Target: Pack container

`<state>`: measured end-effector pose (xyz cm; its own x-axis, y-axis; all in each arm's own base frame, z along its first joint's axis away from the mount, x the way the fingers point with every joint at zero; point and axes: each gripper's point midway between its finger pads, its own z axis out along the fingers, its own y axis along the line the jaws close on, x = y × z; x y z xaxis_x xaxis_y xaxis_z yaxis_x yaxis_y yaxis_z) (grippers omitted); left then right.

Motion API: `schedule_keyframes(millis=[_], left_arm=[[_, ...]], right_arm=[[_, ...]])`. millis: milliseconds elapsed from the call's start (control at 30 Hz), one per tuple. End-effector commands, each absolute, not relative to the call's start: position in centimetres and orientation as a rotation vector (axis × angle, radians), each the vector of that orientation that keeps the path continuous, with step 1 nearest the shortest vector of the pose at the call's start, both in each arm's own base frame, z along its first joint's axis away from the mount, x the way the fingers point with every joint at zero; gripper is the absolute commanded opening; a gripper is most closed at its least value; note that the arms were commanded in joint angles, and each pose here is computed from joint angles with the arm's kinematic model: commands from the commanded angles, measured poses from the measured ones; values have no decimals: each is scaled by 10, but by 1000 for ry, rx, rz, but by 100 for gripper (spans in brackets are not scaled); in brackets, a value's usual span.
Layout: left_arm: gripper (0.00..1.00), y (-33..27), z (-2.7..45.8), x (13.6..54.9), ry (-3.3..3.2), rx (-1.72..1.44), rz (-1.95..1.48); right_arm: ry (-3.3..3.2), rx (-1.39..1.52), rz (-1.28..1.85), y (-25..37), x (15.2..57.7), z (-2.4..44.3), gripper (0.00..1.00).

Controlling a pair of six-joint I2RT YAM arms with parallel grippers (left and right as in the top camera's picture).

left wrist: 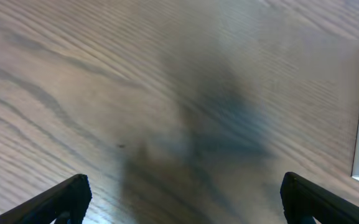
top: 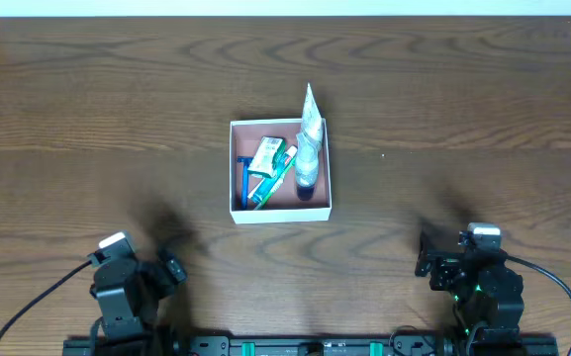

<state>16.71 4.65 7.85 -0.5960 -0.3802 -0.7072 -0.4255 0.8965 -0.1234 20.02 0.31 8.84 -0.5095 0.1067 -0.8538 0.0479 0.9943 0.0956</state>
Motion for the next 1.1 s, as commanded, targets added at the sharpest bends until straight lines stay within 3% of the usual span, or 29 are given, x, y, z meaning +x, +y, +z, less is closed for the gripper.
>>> schedule_keyframes(millis=[0,1067], left_arm=[[98,43,72,168,2270,-542,62],[98,43,54,167,2237,-536,55]], right_arm=[[2100,107,68,2,200,89,99],[2100,107,68,2,200,89,99]])
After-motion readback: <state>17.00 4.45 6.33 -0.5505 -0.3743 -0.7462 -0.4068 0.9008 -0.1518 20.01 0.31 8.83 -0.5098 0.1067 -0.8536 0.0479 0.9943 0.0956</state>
